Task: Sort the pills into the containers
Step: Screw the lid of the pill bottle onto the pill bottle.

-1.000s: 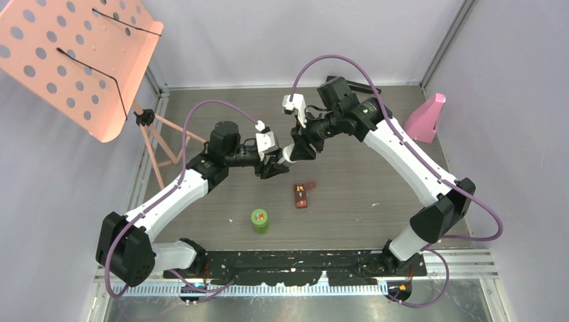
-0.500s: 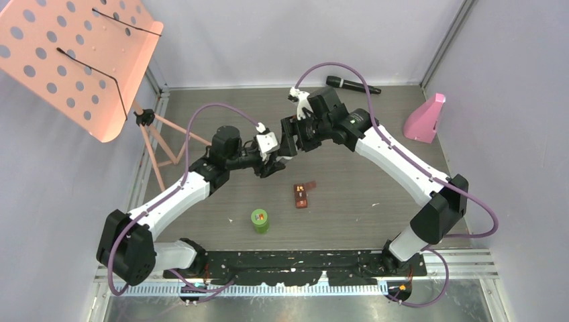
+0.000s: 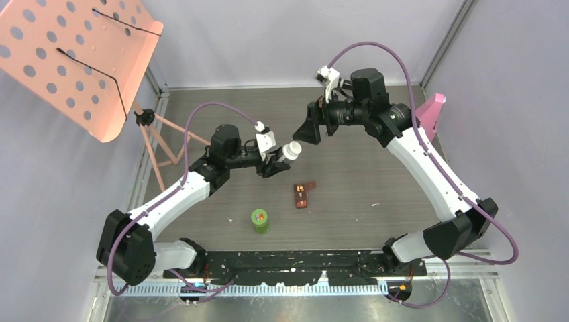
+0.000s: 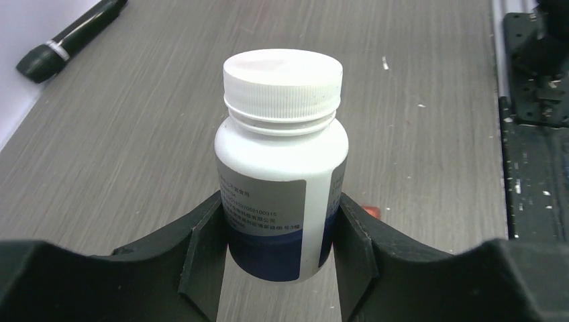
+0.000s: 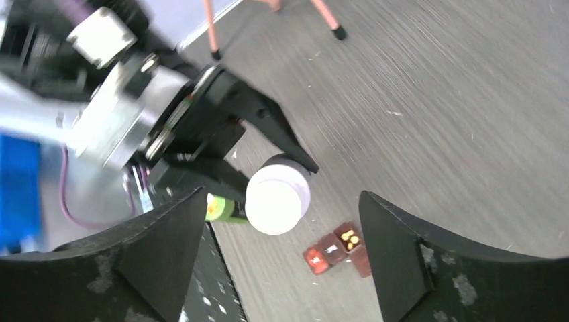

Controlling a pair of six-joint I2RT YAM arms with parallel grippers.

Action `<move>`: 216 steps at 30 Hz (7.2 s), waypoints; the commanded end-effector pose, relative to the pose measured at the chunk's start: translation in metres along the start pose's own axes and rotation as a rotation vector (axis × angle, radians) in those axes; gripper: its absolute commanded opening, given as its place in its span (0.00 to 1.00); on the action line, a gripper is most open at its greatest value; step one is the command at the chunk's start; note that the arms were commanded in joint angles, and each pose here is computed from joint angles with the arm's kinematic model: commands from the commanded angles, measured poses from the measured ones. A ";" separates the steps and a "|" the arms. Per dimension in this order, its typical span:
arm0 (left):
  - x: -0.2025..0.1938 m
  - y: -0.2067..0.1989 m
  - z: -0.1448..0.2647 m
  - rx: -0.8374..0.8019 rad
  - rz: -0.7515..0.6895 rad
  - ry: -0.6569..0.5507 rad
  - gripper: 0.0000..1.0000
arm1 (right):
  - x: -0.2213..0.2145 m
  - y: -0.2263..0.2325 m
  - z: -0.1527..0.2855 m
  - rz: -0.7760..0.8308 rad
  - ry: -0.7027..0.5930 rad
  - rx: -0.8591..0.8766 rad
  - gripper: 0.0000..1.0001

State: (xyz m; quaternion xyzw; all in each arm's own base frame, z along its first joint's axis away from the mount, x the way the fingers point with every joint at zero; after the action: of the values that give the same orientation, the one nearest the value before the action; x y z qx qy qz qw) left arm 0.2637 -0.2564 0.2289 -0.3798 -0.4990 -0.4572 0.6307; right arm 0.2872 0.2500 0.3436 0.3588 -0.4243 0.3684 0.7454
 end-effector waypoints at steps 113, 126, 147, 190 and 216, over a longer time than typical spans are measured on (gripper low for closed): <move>0.036 -0.001 -0.006 -0.048 0.021 -0.091 0.00 | 0.019 0.029 0.005 0.277 -0.108 0.056 0.97; 0.046 -0.025 -0.004 -0.221 0.034 -0.094 0.00 | -0.013 0.021 -0.014 0.372 0.075 0.186 0.73; 0.048 0.013 -0.004 0.039 -0.020 -0.109 0.00 | -0.013 -0.020 -0.029 -0.355 -0.022 -0.307 0.70; 0.056 -0.013 -0.003 -0.144 0.013 -0.114 0.00 | -0.019 0.028 -0.014 0.198 -0.035 0.210 0.24; 0.027 0.015 -0.016 0.023 0.065 -0.098 0.00 | 0.032 0.007 0.017 0.004 -0.301 -0.180 0.97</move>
State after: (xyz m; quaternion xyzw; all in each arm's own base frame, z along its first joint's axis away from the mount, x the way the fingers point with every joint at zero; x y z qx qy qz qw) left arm 0.2887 -0.2625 0.2357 -0.3816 -0.5117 -0.3954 0.6605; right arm 0.3087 0.2530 0.3399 0.2650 -0.5068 0.1309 0.8098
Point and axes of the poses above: each gripper's point midway between its finger pads, its own z axis back along the fingers, its own y axis along the line the jaws close on, x = y × z, the point moved 3 cm from there along z, back along the fingers, and after that the axes turned 10 degrees about z, right-handed, at the moved point
